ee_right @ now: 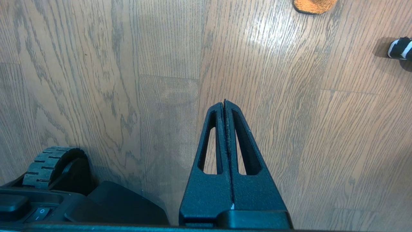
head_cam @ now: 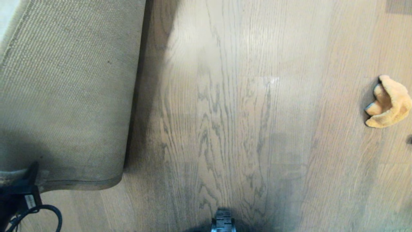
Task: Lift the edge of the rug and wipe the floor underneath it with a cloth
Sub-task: Put down the rag
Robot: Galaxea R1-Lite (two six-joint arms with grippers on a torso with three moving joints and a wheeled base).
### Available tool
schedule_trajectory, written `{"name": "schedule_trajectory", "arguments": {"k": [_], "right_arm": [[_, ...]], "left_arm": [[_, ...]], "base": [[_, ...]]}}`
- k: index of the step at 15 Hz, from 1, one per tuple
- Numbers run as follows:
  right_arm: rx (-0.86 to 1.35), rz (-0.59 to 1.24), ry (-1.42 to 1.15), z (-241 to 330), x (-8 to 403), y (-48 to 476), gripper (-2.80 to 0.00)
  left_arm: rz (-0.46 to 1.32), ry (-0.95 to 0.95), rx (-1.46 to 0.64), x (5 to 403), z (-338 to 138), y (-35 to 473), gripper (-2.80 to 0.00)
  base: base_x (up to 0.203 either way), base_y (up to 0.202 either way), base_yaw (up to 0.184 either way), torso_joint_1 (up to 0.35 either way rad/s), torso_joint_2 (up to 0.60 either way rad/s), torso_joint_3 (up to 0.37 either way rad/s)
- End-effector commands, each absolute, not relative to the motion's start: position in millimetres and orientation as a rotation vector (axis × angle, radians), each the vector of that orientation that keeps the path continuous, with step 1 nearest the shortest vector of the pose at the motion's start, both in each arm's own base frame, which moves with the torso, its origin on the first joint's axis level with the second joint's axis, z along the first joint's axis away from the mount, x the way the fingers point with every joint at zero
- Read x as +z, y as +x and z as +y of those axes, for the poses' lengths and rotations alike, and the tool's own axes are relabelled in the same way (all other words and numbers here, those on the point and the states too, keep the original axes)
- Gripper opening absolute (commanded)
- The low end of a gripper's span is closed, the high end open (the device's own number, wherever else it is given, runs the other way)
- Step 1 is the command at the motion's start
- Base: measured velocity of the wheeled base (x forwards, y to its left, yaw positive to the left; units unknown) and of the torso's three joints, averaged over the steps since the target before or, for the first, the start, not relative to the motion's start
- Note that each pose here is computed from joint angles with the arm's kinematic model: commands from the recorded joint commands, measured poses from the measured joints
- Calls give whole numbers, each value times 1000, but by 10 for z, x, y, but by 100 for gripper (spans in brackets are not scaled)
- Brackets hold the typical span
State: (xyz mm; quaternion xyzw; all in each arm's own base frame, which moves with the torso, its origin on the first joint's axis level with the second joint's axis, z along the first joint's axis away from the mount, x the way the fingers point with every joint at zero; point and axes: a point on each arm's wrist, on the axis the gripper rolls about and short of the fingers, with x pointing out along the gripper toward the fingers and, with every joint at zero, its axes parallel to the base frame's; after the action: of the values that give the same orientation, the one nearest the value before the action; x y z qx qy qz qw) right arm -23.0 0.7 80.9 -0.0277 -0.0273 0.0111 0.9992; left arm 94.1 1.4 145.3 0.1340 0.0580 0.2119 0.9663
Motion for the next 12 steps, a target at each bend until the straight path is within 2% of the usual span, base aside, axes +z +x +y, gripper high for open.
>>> {"name": "schedule_trajectory", "arguments": {"k": [1, 8, 9, 12], "right_arm": [[23, -53, -56, 7, 810, -228, -280], [23, -53, -56, 7, 810, -228, -280], [23, -53, -56, 7, 810, -228, -280], [23, -53, -56, 7, 810, -228, -280]], "left_arm": [[119, 272, 414, 1450, -3, 954, -280], [108, 238, 388, 1452, -30, 955, -280], [107, 238, 384, 1452, -35, 955, 0], [100, 234, 377, 1461, -41, 954, 0]], "base": [[0, 0, 0, 0, 0, 0], [0, 0, 0, 0, 0, 0], [0, 0, 0, 0, 0, 0], [0, 0, 0, 0, 0, 0]]}}
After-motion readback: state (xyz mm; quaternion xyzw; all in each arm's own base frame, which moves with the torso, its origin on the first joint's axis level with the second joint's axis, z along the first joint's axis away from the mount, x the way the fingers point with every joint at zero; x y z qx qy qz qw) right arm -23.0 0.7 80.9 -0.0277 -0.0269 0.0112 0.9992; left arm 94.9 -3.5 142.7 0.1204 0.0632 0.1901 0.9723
